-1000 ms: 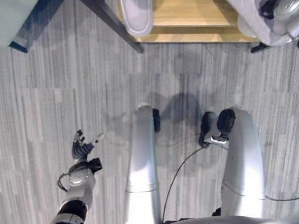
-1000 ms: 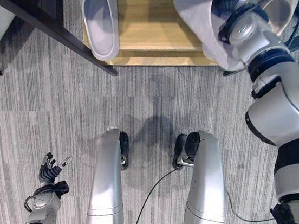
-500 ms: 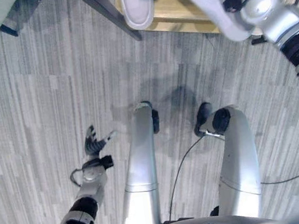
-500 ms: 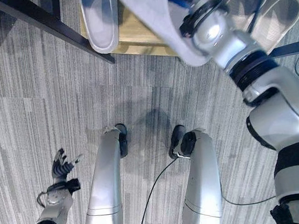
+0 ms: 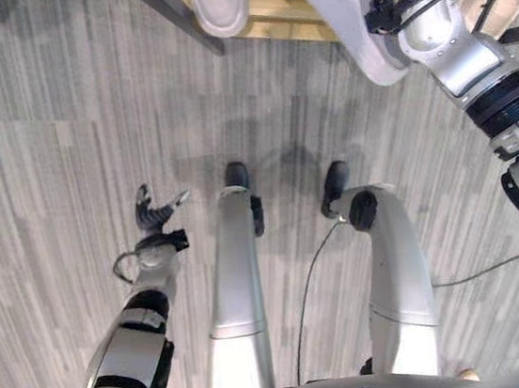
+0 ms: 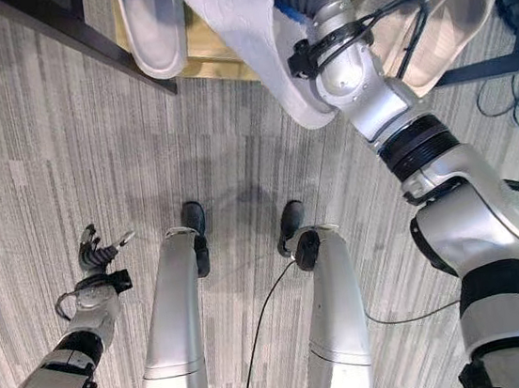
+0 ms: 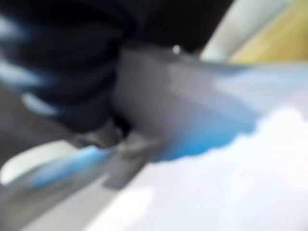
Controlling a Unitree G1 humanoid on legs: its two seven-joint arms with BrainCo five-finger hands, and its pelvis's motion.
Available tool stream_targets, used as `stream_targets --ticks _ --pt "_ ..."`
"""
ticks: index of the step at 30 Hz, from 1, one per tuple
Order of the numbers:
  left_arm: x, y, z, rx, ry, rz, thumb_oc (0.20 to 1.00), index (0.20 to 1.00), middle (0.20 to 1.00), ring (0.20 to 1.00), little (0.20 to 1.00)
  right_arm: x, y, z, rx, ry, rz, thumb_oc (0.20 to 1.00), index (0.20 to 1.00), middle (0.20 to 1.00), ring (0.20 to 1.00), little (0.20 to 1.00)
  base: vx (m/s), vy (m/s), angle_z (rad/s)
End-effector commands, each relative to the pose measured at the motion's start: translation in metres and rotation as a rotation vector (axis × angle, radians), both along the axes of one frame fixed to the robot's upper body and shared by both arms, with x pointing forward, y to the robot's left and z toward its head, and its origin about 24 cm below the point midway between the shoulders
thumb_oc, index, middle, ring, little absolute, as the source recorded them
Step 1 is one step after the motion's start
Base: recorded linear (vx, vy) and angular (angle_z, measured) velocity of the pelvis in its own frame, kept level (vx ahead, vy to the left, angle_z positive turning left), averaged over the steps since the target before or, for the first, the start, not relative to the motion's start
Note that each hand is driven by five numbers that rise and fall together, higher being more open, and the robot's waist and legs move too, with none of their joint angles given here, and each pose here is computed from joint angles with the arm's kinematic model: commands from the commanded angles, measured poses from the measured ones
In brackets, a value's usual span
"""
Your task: Arrange the slippers neatly on the shoe rack.
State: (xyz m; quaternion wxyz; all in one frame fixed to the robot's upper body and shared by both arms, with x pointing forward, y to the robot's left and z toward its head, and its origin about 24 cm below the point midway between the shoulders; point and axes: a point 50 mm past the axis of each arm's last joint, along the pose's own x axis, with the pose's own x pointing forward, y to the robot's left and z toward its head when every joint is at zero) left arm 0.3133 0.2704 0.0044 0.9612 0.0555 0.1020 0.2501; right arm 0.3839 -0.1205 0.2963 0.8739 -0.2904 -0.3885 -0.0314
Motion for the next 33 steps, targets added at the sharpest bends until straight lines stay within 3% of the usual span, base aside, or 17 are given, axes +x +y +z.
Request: stream_targets --ticks 1,2,4,7,8,16,18,19,20,23,32,33 --pt "-0.037 0.004 -0.046 -0.012 0.19 0.036 1.0 1.0 1.0 1.0 1.0 0.003 0.008 -0.055 0.117 0.144 0.072 0.2 0.2 0.2 0.2 0.2 -0.23 0.085 -0.06" --pt "-0.044 0.005 -0.053 -0.006 0.236 0.034 1.0 1.0 1.0 1.0 1.0 -0.001 0.009 -0.116 0.168 0.322 0.073 0.2 0.2 0.2 0.2 0.2 -0.22 0.086 -0.04" --pt "-0.047 0.007 -0.055 -0.007 0.25 0.04 1.0 1.0 1.0 1.0 1.0 -0.005 0.006 -0.134 0.188 0.377 0.067 0.2 0.2 0.2 0.2 0.2 -0.12 0.04 0.06" --pt "-0.055 -0.005 -0.072 -0.016 0.363 0.038 1.0 1.0 1.0 1.0 1.0 -0.024 0.008 -0.207 0.293 0.613 0.066 0.2 0.2 0.2 0.2 0.2 -0.04 0.005 -0.06" --pt "-0.063 -0.004 -0.08 -0.02 0.436 0.049 1.0 1.0 1.0 1.0 1.0 -0.044 0.005 -0.254 0.364 0.779 0.05 0.2 0.2 0.2 0.2 0.2 0.04 -0.018 -0.12" --pt "-0.132 0.002 -0.123 -0.074 0.67 0.095 1.0 1.0 1.0 1.0 1.0 -0.148 -0.062 -0.389 0.455 1.3 -0.34 0.2 0.2 0.2 0.2 0.2 0.14 0.034 -0.05" --pt "-0.155 0.003 -0.133 -0.093 0.744 0.098 1.0 1.0 1.0 1.0 1.0 -0.185 -0.081 -0.414 0.502 1.425 -0.457 0.2 0.2 0.2 0.2 0.2 0.21 0.031 0.03" --pt "-0.155 0.003 -0.133 -0.093 0.744 0.097 1.0 1.0 1.0 1.0 1.0 -0.185 -0.081 -0.414 0.502 1.425 -0.457 0.2 0.2 0.2 0.2 0.2 0.16 0.079 -0.04" --pt "-0.145 0.032 -0.117 -0.028 0.706 0.111 1.0 1.0 1.0 1.0 1.0 -0.205 -0.096 -0.422 0.478 1.479 -0.49 0.2 0.2 0.2 0.2 0.2 0.18 0.176 -0.13" --pt "-0.164 0.037 -0.123 -0.061 0.731 0.071 1.0 1.0 1.0 1.0 1.0 -0.257 -0.122 -0.441 0.439 1.653 -0.62 0.2 0.2 0.2 0.2 0.2 0.21 0.157 -0.19" --pt "-0.202 0.002 -0.149 -0.127 0.843 -0.004 1.0 1.0 1.0 1.0 1.0 -0.276 -0.112 -0.449 0.445 1.72 -0.593 0.2 0.2 0.2 0.2 0.2 0.08 0.011 -0.13" --pt "-0.24 -0.04 -0.168 -0.18 0.926 -0.13 1.0 1.0 1.0 1.0 1.0 -0.326 -0.145 -0.451 1.083 1.541 -0.844 0.2 0.2 0.2 0.2 0.2 0.03 -0.039 0.09"
